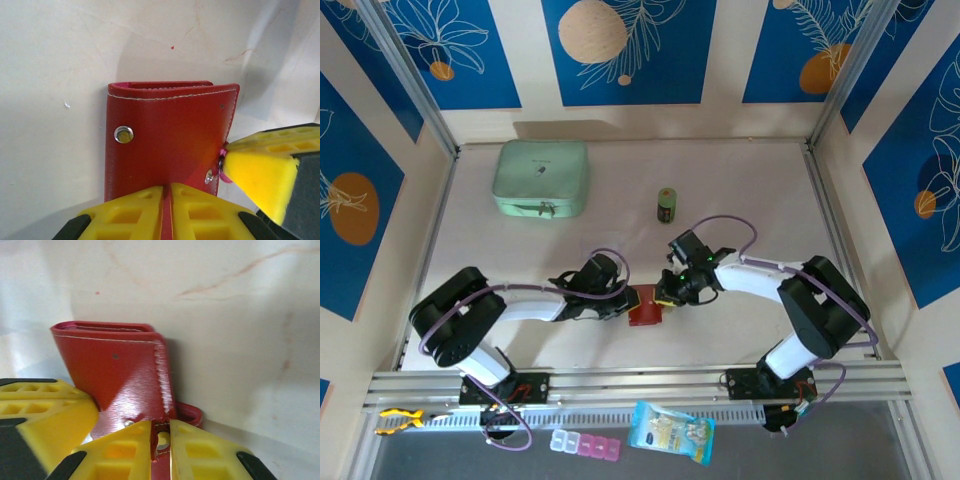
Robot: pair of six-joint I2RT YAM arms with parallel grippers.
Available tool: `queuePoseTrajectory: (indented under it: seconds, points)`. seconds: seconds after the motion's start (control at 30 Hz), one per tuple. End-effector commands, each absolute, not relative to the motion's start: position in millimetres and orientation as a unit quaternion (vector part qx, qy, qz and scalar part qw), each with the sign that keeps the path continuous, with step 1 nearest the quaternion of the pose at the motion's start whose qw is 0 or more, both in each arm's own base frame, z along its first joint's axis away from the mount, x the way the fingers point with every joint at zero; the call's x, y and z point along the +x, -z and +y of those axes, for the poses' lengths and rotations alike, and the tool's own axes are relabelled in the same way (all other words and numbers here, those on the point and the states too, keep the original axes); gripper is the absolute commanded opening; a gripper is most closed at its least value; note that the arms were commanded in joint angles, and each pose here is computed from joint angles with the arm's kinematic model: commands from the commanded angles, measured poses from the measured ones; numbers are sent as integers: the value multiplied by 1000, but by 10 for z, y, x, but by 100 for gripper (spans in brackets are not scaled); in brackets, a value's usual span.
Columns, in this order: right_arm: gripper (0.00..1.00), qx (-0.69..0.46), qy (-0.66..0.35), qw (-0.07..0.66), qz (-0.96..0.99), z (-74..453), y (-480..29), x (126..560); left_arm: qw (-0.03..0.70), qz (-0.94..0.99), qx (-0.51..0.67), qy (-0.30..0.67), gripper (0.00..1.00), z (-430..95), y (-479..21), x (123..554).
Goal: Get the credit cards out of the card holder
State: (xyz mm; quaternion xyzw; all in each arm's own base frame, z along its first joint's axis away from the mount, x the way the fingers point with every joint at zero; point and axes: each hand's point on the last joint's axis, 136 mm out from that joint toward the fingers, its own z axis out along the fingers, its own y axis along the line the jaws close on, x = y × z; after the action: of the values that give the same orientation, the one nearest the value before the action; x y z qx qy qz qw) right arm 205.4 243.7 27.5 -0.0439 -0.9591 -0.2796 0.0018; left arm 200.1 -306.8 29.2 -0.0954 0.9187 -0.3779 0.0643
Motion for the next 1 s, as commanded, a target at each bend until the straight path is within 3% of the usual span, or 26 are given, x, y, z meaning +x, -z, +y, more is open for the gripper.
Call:
queuePoseTrajectory:
  seconds: [0.0, 0.37, 0.97]
  points:
    - [15, -58, 262, 26, -963, 2271, -166, 1909, 31, 945, -121, 301, 15, -2771, 117, 1804]
    - [23, -46, 228, -4, -973, 2113, -334, 1990, 34, 944, -113, 309, 15, -2827, 37, 1835]
    - [20, -2, 253, 1, -968, 2444, -236, 1981, 37, 941, -108, 318, 15, -2843, -19, 1835]
